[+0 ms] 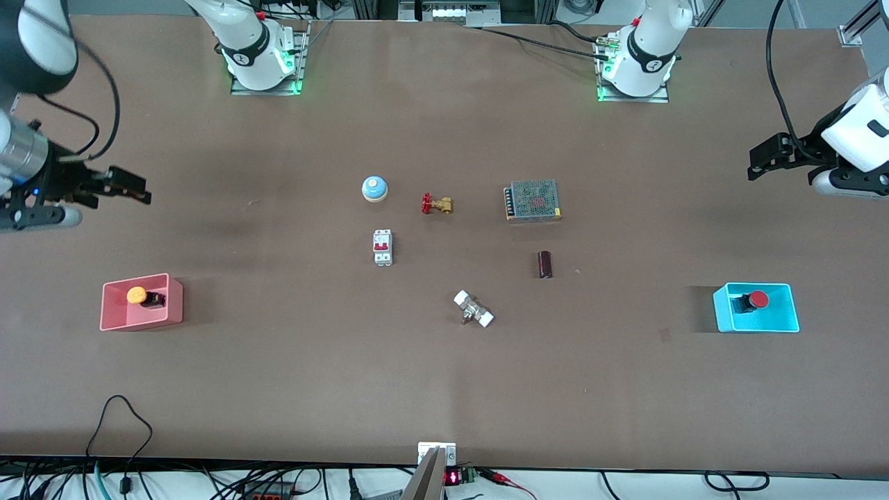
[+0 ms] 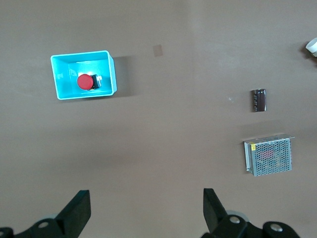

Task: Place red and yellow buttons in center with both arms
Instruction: 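Lower the right gripper into the pink bin while the left gripper enters the cyan bin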

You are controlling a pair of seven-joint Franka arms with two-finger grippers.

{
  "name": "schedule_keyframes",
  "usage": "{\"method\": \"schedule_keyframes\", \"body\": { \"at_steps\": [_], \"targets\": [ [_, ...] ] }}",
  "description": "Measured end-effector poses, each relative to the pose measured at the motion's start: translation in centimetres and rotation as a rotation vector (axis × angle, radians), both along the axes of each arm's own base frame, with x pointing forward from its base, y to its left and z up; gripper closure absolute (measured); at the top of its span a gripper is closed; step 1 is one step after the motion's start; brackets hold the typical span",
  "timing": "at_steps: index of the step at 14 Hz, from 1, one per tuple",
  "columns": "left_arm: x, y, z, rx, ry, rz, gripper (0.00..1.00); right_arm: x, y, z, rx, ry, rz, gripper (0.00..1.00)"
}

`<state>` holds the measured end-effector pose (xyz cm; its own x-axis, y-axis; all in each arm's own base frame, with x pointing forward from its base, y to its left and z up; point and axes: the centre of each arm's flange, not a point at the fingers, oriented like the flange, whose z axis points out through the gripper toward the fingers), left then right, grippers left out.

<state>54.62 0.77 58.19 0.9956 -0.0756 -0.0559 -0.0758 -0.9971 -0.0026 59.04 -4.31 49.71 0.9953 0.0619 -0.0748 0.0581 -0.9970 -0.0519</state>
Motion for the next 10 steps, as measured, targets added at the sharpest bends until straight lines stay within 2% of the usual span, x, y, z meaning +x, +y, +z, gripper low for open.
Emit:
{"method": "schedule_keyframes", "body": {
  "at_steps": [2,5,8,10],
  "targets": [
    [0.0,0.1,-0.1,0.000,0.001,0.002,0.00,1.6,-3.1,-3.6,-0.011,-0.008,-0.018,0.00],
    [1.1,0.3,-1.9,0.000,0.034,0.005,0.00,3.8,-6.3,-8.7,-0.054,-0.051,0.046,0.00],
    [3.9,2.6,-5.6,0.002,0.065,0.043,0.00,5.2,-8.1,-12.3,-0.059,-0.097,0.107,0.00],
    [6.6,5.8,-9.9,0.004,0.044,0.085,0.00,5.9,-9.2,-14.6,-0.061,-0.123,0.131,0.00]
  ]
}}
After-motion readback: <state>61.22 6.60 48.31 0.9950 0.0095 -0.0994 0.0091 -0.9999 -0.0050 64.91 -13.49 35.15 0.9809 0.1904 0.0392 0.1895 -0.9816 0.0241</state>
